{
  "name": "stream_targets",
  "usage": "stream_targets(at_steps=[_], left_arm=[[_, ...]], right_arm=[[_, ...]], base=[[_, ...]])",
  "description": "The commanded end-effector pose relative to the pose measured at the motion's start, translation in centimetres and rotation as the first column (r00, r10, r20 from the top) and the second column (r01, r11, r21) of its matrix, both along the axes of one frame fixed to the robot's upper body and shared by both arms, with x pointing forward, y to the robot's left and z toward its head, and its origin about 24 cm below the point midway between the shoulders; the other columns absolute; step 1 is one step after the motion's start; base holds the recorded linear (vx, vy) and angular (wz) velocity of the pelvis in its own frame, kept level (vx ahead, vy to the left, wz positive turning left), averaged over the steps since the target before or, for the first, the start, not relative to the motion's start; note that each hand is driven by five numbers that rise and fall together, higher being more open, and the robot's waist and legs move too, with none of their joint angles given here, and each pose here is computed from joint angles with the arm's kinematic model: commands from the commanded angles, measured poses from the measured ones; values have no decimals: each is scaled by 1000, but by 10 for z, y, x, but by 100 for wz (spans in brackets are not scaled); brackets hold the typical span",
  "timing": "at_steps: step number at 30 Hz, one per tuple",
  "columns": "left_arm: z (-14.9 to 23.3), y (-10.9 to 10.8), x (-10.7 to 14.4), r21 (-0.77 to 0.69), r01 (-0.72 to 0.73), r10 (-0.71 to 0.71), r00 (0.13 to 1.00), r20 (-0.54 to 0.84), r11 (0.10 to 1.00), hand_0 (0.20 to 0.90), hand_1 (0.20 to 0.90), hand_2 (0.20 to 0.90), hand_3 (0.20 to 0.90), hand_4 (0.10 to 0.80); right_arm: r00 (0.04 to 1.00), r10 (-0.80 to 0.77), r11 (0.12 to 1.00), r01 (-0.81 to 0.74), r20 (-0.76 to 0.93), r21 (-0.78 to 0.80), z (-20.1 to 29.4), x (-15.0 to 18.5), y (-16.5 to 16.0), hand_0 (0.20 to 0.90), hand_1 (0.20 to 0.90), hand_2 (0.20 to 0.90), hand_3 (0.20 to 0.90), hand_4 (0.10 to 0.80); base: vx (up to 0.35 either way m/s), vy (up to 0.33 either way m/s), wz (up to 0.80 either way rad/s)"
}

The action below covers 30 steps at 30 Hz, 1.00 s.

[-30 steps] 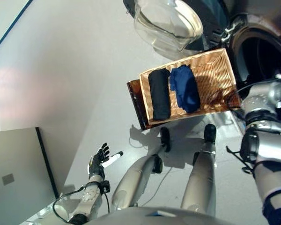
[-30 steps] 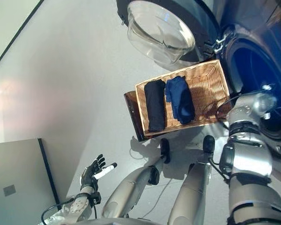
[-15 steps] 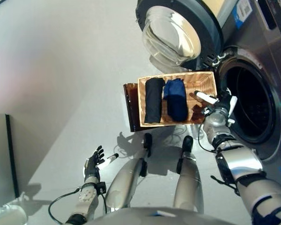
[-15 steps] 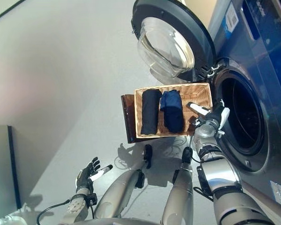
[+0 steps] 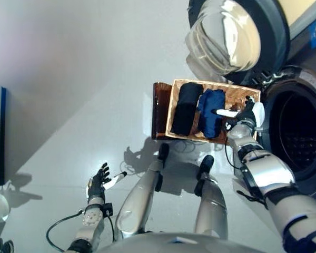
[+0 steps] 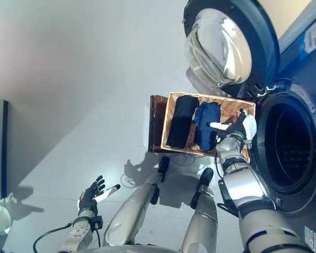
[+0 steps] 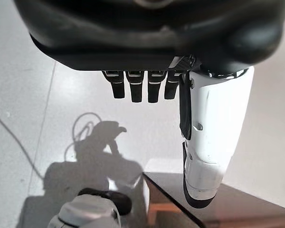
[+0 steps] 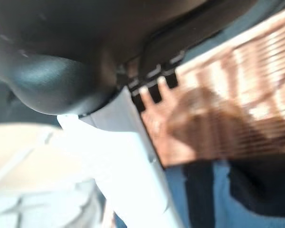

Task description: Pick up the clothes and place them into the washing machine

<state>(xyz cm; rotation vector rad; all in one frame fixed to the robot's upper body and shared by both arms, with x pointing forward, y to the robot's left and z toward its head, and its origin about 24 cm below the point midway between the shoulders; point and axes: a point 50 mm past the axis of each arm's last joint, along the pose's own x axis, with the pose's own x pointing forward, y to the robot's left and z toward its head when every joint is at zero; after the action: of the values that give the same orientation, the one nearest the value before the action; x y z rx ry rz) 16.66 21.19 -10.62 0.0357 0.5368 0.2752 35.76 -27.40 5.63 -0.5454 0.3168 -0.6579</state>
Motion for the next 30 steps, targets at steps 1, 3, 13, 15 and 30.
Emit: stream_targets(at_steps=[1, 3, 13, 15, 30], left_arm=[[16, 37, 0, 116, -76, 69, 995, 67, 990, 900, 900, 900, 900, 800], [24, 37, 7, 111, -82, 69, 991, 115, 990, 900, 900, 900, 900, 800], [51, 25, 26, 47, -88, 72, 958, 279, 995, 900, 900, 900, 900, 800], [52, 23, 27, 45, -86, 70, 956, 284, 995, 900, 900, 900, 900, 800], [46, 20, 26, 68, -121, 100, 962, 256, 990, 900, 900, 900, 900, 800]], right_arm=[[992, -45, 996, 55, 116, -77, 34, 9, -12, 900, 900, 900, 900, 800], [990, -54, 995, 64, 133, -77, 40, 12, -12, 900, 900, 900, 900, 800], [974, -151, 965, 182, 169, -187, 79, 17, -26, 771, 771, 771, 771, 708], [972, -161, 958, 196, 170, -209, 85, 17, -29, 571, 571, 571, 571, 565], [963, -148, 933, 211, 223, -291, 106, 26, -17, 200, 200, 200, 200, 300]], base=[[0, 34, 22], [2, 49, 10], [-8, 38, 5], [-18, 38, 12], [4, 28, 2]])
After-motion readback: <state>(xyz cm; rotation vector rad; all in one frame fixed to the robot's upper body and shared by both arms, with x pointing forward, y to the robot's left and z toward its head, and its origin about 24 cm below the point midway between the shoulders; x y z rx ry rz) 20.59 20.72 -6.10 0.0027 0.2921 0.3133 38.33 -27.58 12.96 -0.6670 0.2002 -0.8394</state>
